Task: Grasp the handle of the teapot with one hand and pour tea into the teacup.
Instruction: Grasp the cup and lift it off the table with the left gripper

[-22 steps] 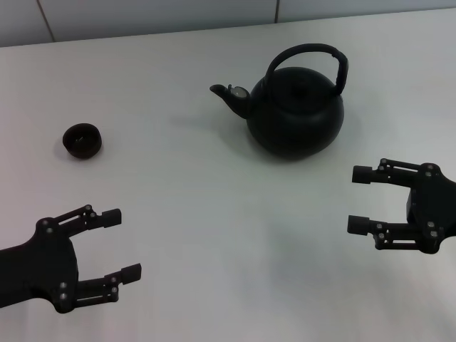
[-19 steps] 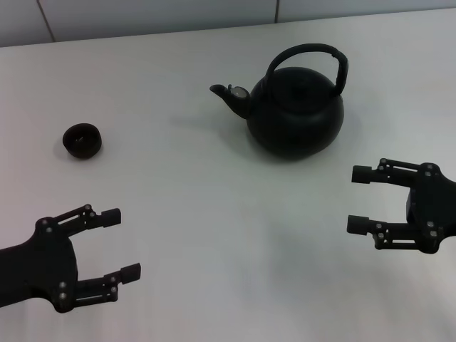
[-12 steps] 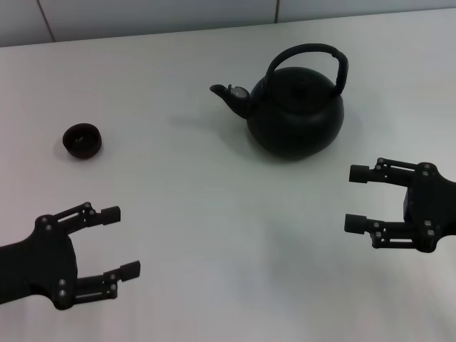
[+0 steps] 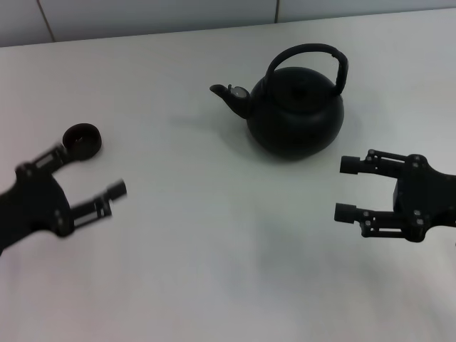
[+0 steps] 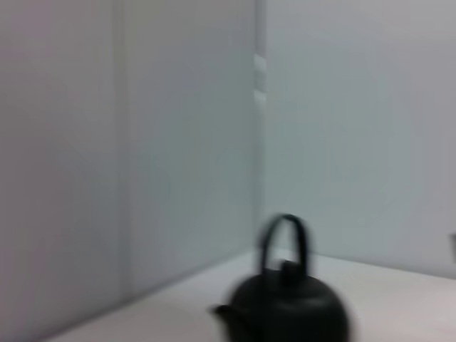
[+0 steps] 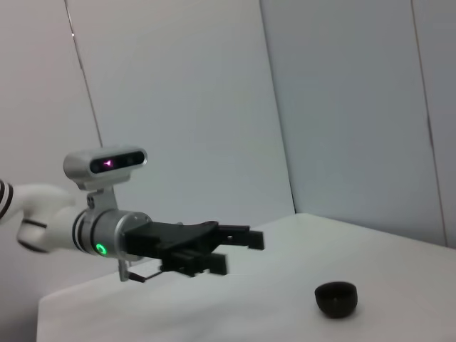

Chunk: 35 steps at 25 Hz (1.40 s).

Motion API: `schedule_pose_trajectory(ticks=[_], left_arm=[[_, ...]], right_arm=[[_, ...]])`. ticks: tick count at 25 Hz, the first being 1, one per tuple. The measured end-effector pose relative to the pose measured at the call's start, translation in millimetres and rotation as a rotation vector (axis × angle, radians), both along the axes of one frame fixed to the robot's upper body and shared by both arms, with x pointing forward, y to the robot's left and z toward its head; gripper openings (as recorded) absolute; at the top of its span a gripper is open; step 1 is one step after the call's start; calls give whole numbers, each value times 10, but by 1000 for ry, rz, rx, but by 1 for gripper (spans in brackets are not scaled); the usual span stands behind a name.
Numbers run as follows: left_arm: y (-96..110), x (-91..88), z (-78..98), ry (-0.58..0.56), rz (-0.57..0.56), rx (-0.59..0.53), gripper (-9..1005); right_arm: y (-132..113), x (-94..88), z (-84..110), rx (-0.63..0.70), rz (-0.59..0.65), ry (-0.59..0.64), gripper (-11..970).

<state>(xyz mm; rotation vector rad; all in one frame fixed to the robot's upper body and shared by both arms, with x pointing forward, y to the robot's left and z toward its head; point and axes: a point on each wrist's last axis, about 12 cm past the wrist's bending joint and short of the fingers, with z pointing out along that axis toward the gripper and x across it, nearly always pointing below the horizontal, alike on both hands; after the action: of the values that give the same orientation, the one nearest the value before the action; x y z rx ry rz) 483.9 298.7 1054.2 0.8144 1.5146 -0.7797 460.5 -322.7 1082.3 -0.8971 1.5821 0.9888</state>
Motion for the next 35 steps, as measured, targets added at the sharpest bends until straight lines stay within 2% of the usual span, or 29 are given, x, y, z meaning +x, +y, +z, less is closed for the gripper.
schedule_pose_trajectory(ticks=[2,4,5,7,10,15,25,35], left_arm=[[-2,85,-75,-14,84,14,841],[-10,109,-107,-15,110,22,841],[-34,176,-176,-20,176,40,841],[-53,211,-216,-19,211,52,840],[-92,346,-332,-5,310,123,840],[-82,473,-414,42,375,208,840],[-24,580,-467,84,439,291,840],[-65,625,-446,71,412,311,839]], right_arm=[[9,12,4,15,-6,-4,789],[13,17,7,23,-11,-8,789],[19,27,16,39,-19,-17,789],[23,36,26,56,-29,-30,789],[25,53,47,80,-44,-47,789],[41,73,56,96,-49,-61,789],[56,94,56,111,-58,-66,789],[68,125,64,118,-65,-73,790]])
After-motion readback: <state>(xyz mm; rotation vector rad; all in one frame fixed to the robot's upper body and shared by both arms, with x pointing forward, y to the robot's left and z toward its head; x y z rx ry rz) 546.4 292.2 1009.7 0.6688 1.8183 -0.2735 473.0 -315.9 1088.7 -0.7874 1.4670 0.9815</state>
